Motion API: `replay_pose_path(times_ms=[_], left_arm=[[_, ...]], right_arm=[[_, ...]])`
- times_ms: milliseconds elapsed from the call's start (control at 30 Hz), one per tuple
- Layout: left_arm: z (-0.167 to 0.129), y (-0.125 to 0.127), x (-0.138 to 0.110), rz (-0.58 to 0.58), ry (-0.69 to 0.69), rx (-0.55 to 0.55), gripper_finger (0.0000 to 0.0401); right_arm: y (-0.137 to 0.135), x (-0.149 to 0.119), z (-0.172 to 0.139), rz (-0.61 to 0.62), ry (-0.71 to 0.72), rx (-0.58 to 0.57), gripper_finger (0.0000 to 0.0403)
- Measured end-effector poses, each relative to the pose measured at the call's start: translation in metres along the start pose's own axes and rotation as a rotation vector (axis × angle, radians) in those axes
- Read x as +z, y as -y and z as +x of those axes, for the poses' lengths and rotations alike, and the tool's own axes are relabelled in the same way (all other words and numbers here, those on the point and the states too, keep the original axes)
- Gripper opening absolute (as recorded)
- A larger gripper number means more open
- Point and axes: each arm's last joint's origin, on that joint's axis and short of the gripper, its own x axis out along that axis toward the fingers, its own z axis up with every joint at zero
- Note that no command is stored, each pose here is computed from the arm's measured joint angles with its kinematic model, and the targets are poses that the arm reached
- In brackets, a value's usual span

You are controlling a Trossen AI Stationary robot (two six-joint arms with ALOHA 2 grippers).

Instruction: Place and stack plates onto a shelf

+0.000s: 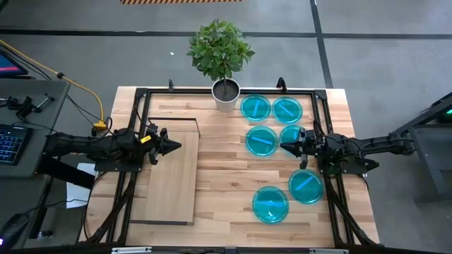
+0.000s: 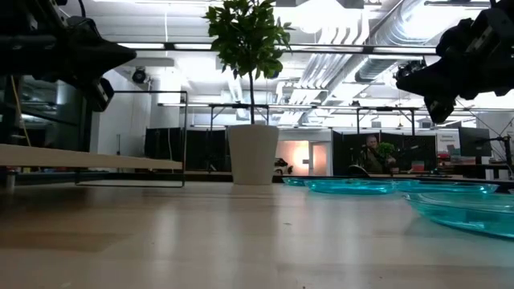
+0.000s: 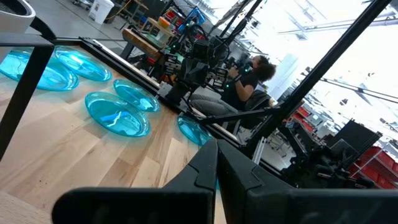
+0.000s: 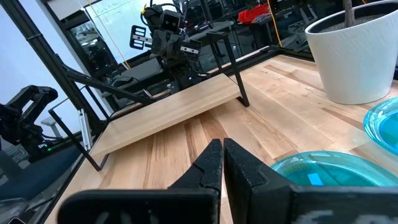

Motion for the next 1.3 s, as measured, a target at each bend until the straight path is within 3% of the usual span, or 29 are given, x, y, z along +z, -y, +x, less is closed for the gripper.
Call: replay_pose_path(times_ms=[467, 533, 633, 800, 933, 1000, 1100, 1233, 1300], left_arm=[[0.0, 0.0, 0.0, 0.0, 0.0, 0.0, 0.0001], [0.0, 0.0, 0.0, 0.0, 0.0, 0.0, 0.0001], [0.0, 0.0, 0.0, 0.0, 0.0, -0.001, 0.0001], [0.0, 0.0, 0.0, 0.0, 0.0, 0.0, 0.0001], [0.0, 0.0, 0.0, 0.0, 0.0, 0.0, 0.0001], [0.0, 0.0, 0.0, 0.0, -0.001, 0.001, 0.0001], [0.0, 0.0, 0.0, 0.0, -0.001, 0.001, 0.0001], [0.0, 0.0, 0.0, 0.0, -0.002, 0.001, 0.0001], [0.0, 0.0, 0.0, 0.0, -0.003, 0.002, 0.0001]], right_arm=[[0.0, 0.001, 0.0, 0.014, 0.015, -0.004, 0.0], [-0.001, 0.004, 0.0, 0.118, 0.049, 0.001, 0.0], [-0.004, 0.014, -0.001, 0.367, 0.144, 0.045, 0.0], [0.002, 0.021, -0.003, 0.556, 0.353, -0.155, 0.0], [0.001, 0.032, -0.007, 0.745, 0.527, -0.152, 0.0], [-0.002, 0.041, -0.007, 0.738, 0.562, -0.122, 0.0], [-0.016, 0.076, -0.009, 0.639, 0.616, -0.111, 0.0002], [-0.034, 0.125, 0.003, 0.37, 0.506, -0.333, 0.0025], [-0.036, 0.142, 0.012, 0.313, 0.392, -0.49, 0.0048]])
